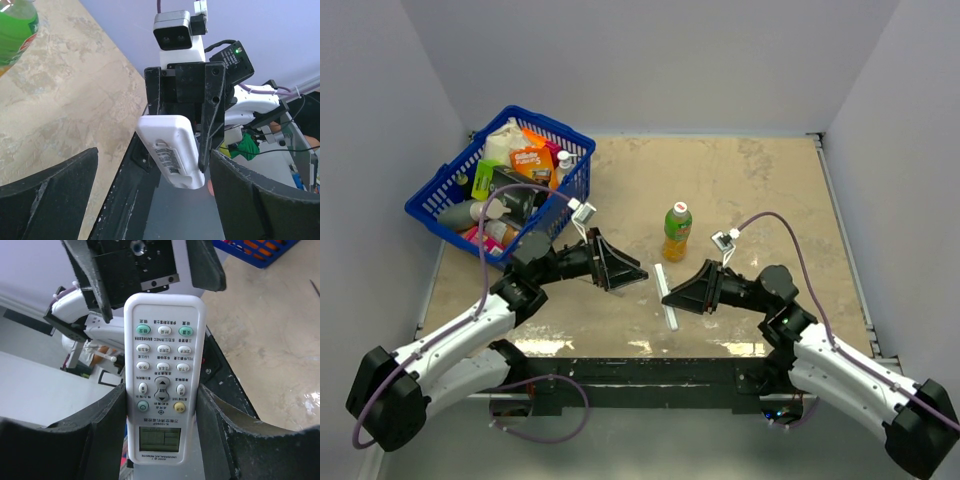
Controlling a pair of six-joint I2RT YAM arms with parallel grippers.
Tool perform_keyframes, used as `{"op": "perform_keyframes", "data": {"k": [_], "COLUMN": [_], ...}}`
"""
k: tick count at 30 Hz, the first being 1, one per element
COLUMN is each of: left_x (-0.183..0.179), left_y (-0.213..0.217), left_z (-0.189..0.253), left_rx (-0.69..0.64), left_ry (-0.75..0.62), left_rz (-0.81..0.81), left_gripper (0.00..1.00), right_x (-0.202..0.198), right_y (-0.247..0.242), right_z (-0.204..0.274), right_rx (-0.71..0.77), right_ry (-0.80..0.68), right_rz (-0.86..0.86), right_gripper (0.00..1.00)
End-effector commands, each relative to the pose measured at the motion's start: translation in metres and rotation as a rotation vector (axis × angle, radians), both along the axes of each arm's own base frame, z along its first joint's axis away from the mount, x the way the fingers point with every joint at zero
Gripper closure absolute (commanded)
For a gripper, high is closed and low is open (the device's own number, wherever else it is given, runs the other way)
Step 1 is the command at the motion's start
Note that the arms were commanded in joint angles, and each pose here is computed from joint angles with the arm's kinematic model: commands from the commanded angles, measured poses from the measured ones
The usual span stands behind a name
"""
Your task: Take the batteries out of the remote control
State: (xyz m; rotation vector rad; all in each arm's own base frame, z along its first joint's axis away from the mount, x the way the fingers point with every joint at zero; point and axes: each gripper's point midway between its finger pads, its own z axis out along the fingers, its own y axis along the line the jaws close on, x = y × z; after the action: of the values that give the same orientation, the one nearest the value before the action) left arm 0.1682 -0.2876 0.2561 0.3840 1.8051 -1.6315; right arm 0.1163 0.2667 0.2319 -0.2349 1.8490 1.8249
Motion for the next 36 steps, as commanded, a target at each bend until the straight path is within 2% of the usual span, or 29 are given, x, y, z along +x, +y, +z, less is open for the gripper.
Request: {"op": "perform_keyframes", "data": {"k": [1,9,12,15,16,21,22,24,27,30,33,36], "left_x": [-0.005,-0.011,-0.014,-0.017,-0.017,-0.017,-0.017,-0.016,-0.01,0.003,0.018,0.032], "left_y": [-0.009,-0.024,-0.025,-0.023,-0.023,-0.02,-0.02,-0.021,-0.021,-0.02,-0.016,-0.006], "left_z": [0.02,0.02,0.022,0.02,0.019,0.012,0.012,0.006,0.002,0.0,-0.022,-0.058], "left_rx": [-0.079,-0.099,-0.11,-0.109,-0.105,-0.11,-0.108,-0.082,-0.041,0.019,0.149,0.324], "left_ry": [-0.05,-0.019,-0.014,0.002,0.011,0.064,0.071,0.095,0.105,0.11,0.149,0.237], "left_rz": [-0.039,-0.094,-0.114,-0.117,-0.113,-0.088,-0.088,-0.085,-0.056,0.01,0.091,0.186], "left_gripper": [0.04,0.11,0.22,0.42,0.53,0.74,0.86,1.0,1.0,1.0,1.0,1.0], "right_x": [-0.006,-0.009,-0.008,-0.004,-0.002,0.003,0.005,0.008,0.013,0.017,0.021,0.025], "right_y": [0.005,0.021,0.023,0.023,0.023,0.022,0.022,0.021,0.019,0.015,0.01,0.005], "right_z": [0.044,0.037,0.037,0.031,0.029,0.017,0.016,0.01,0.006,0.001,-0.002,-0.013], "right_rx": [0.093,0.082,0.085,0.067,0.06,0.015,0.007,-0.022,-0.063,-0.123,-0.175,-0.246], "right_ry": [-0.112,-0.109,-0.108,-0.101,-0.102,-0.089,-0.093,-0.074,-0.07,-0.075,-0.088,-0.099], "right_rz": [0.035,0.075,0.069,0.04,0.034,0.002,-0.006,-0.026,-0.059,-0.09,-0.119,-0.143], "right_gripper": [0.64,0.64,0.64,0.63,0.62,0.6,0.59,0.48,0.29,0.18,0.1,0.1]}}
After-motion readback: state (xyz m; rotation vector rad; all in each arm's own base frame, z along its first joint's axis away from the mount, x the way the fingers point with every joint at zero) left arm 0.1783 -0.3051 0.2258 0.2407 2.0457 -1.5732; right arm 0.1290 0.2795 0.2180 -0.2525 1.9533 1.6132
